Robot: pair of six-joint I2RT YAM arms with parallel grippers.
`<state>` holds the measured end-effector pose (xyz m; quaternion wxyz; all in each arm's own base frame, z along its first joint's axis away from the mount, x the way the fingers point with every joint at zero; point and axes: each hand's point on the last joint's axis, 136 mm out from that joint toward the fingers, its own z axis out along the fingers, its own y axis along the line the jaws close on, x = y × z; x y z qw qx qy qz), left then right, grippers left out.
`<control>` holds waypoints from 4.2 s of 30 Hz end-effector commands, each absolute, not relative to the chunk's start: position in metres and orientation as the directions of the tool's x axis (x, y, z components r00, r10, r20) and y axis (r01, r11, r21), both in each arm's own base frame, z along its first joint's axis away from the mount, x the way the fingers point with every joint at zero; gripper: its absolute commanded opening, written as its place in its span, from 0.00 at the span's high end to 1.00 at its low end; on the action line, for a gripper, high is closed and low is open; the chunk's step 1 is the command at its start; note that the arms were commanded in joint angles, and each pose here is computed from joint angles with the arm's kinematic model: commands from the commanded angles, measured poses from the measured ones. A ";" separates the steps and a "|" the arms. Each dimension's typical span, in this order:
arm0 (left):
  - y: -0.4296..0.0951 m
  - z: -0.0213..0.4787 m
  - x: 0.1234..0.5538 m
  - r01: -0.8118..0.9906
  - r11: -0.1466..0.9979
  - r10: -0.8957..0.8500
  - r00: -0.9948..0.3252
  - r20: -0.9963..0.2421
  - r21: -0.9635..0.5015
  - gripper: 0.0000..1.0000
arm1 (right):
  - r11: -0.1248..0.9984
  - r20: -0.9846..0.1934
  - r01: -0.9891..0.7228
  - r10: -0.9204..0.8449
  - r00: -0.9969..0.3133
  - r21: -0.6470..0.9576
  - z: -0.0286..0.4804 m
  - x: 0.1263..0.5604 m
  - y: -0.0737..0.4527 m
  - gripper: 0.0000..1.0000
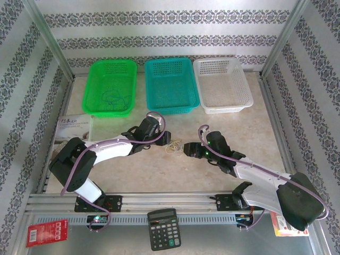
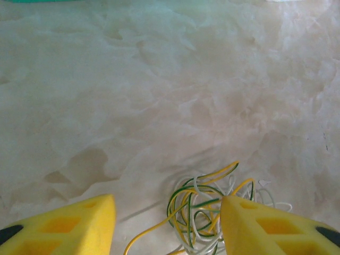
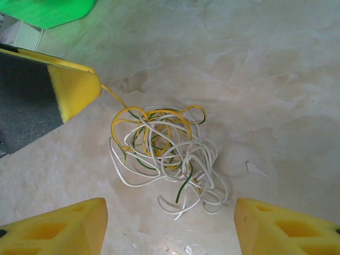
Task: Untangle the cables
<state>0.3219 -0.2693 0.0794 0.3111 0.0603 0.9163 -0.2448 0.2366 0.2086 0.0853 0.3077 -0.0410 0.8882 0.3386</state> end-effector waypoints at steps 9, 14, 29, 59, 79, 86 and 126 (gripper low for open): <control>-0.290 0.090 0.342 0.296 0.856 -0.061 -0.756 -0.651 -0.424 0.58 | 0.765 -0.626 -0.322 0.133 -0.769 0.558 0.103 0.237 0.205 0.35; -0.293 0.092 0.346 0.308 0.853 -0.055 -0.750 -0.659 -0.421 0.76 | 0.761 -0.638 -0.316 0.162 -0.753 0.566 0.117 0.241 0.195 0.34; -0.290 0.141 0.336 0.369 0.825 -0.047 -0.709 -0.703 -0.427 1.00 | 0.734 -0.639 -0.411 0.041 -0.768 0.541 0.115 0.250 0.232 0.30; -0.299 0.206 0.314 0.387 0.663 -0.229 -0.711 -0.665 -0.641 1.00 | 0.754 -0.673 -0.380 0.111 -0.731 0.536 0.096 0.306 0.280 0.45; -0.270 0.351 0.316 0.493 0.646 -0.340 -0.497 -0.798 -0.583 1.00 | 0.762 -0.614 -0.304 0.152 -0.775 0.572 0.053 0.283 0.263 0.77; -0.250 0.404 0.313 0.523 0.657 -0.377 -0.395 -0.838 -0.542 1.00 | 0.767 -0.600 -0.288 0.155 -0.785 0.574 0.045 0.273 0.255 0.78; -0.208 0.360 0.319 0.394 0.807 -0.306 -0.359 -0.882 -0.440 1.00 | 0.832 -0.650 -0.175 0.260 -0.714 0.526 0.097 0.272 0.162 0.38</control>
